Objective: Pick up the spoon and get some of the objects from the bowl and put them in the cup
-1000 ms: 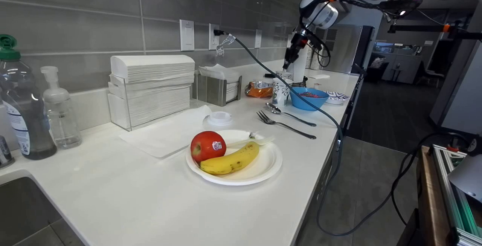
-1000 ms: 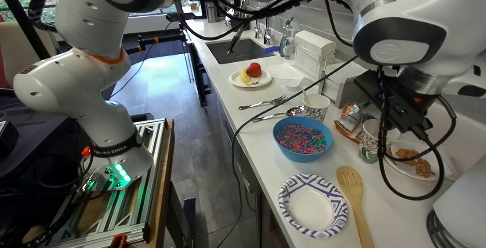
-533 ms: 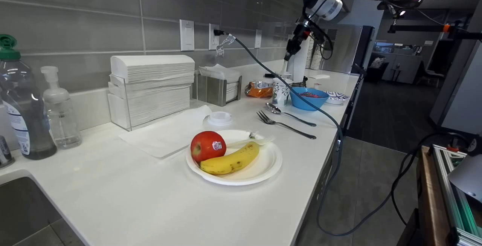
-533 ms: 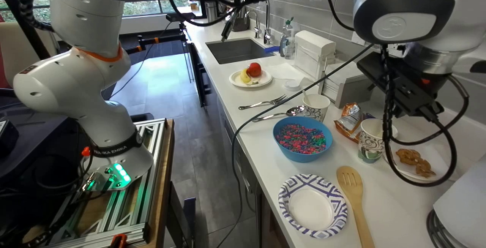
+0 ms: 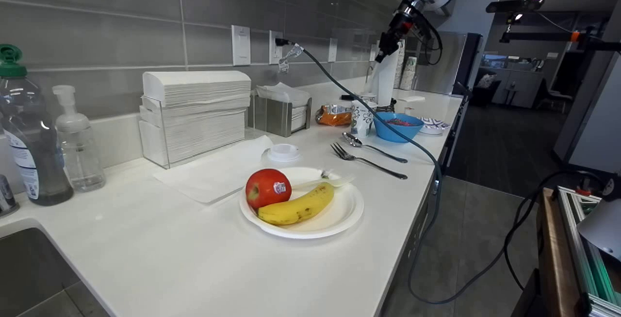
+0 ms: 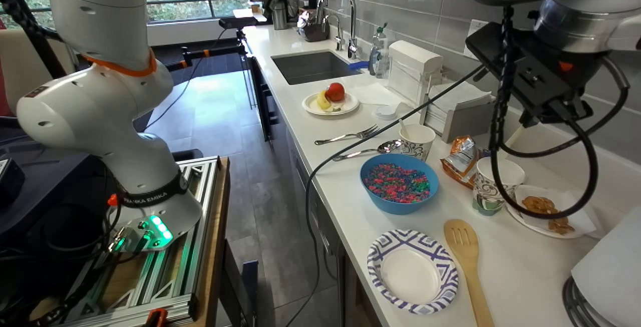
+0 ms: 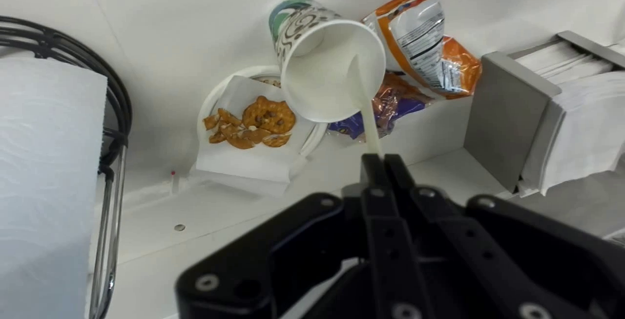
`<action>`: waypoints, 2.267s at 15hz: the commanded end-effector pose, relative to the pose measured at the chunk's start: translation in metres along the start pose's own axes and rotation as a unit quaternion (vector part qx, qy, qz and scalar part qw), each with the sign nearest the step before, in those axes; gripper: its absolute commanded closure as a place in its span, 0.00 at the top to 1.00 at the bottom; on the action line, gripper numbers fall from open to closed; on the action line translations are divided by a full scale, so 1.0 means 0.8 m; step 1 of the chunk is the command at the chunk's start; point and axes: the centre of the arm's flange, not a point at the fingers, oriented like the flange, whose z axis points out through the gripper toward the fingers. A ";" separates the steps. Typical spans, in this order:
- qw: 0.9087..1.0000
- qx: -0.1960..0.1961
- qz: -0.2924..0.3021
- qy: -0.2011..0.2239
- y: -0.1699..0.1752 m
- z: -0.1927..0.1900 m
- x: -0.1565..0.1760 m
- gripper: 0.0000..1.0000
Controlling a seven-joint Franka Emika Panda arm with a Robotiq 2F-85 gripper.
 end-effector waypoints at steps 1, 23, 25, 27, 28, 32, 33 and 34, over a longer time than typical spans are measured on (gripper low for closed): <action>0.999 0.038 0.033 0.015 0.010 -0.038 -0.042 0.01; 0.982 0.098 -0.031 -0.159 0.057 0.021 -0.122 0.01; 0.980 0.097 -0.033 -0.172 0.058 0.034 -0.124 0.01; 0.977 0.093 -0.031 -0.187 0.061 0.049 -0.128 0.01; 0.976 0.091 -0.031 -0.194 0.061 0.058 -0.130 0.01; 0.972 0.096 -0.031 -0.210 0.056 0.085 -0.132 0.01; 0.972 0.099 -0.031 -0.211 0.053 0.090 -0.131 0.01; 0.972 0.102 -0.029 -0.210 0.050 0.094 -0.129 0.01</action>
